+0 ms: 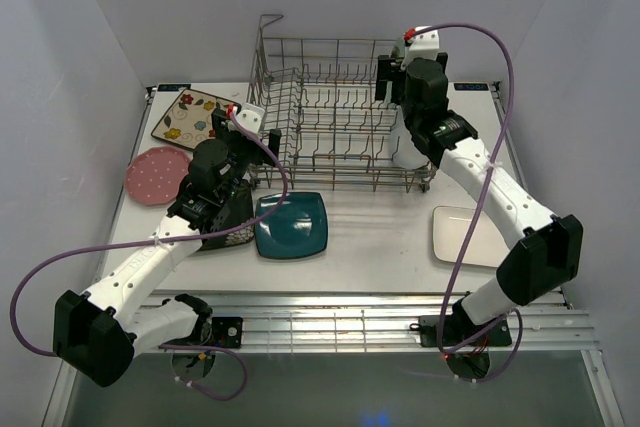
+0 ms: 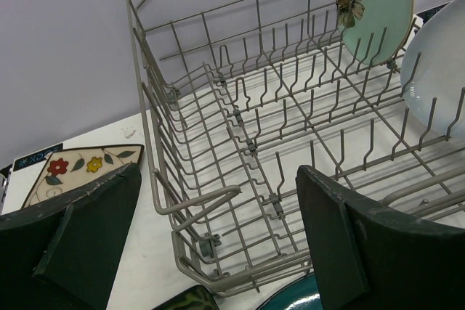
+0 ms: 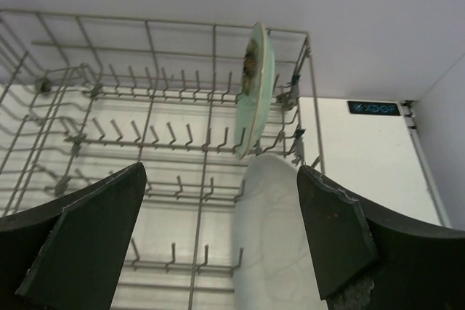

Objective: Load the plates into the dish rack
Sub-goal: Insert the plate into the dish rack, then pick up the plate at the center of the board.

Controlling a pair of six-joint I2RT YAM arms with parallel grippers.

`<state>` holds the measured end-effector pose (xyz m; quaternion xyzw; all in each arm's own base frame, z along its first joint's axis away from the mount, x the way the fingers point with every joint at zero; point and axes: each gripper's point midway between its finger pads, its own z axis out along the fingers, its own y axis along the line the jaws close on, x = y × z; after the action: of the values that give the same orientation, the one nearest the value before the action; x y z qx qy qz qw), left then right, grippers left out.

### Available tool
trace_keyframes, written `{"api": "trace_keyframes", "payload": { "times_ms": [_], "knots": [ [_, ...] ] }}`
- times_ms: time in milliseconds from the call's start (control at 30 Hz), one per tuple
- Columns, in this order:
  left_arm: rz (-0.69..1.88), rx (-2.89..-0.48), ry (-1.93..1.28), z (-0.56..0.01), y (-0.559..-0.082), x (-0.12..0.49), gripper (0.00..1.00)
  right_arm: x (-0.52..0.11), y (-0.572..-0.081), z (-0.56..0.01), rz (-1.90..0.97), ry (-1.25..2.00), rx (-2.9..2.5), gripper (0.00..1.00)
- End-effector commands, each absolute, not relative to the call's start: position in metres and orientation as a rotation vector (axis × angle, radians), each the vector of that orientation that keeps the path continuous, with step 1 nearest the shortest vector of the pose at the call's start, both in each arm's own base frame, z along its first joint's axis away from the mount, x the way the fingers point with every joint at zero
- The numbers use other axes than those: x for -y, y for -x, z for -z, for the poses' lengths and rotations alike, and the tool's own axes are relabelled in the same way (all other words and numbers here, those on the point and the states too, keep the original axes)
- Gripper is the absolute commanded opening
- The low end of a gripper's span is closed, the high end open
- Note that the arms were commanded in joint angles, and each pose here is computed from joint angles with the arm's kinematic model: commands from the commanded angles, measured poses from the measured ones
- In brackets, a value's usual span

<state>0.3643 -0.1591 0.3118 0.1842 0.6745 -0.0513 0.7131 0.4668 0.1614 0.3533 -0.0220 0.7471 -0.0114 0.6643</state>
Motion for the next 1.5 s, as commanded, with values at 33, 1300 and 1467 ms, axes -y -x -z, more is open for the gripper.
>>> {"api": "trace_keyframes", "payload": {
  "times_ms": [33,1300,1467],
  "knots": [
    [0.117,-1.465,-0.403,-0.320,-0.361,0.158,0.98,-0.183,-0.431,-0.364,-0.199,0.106,-1.660,0.90],
    [0.111,-1.452,-0.390,-0.325,-0.359,0.154,0.98,-0.252,-0.255,-0.250,-0.847,0.291,-1.876,0.97],
    [0.111,-1.448,-0.388,-0.327,-0.358,0.154,0.98,-0.267,-0.242,-0.223,-0.911,0.293,-1.904,0.97]
  ]
}}
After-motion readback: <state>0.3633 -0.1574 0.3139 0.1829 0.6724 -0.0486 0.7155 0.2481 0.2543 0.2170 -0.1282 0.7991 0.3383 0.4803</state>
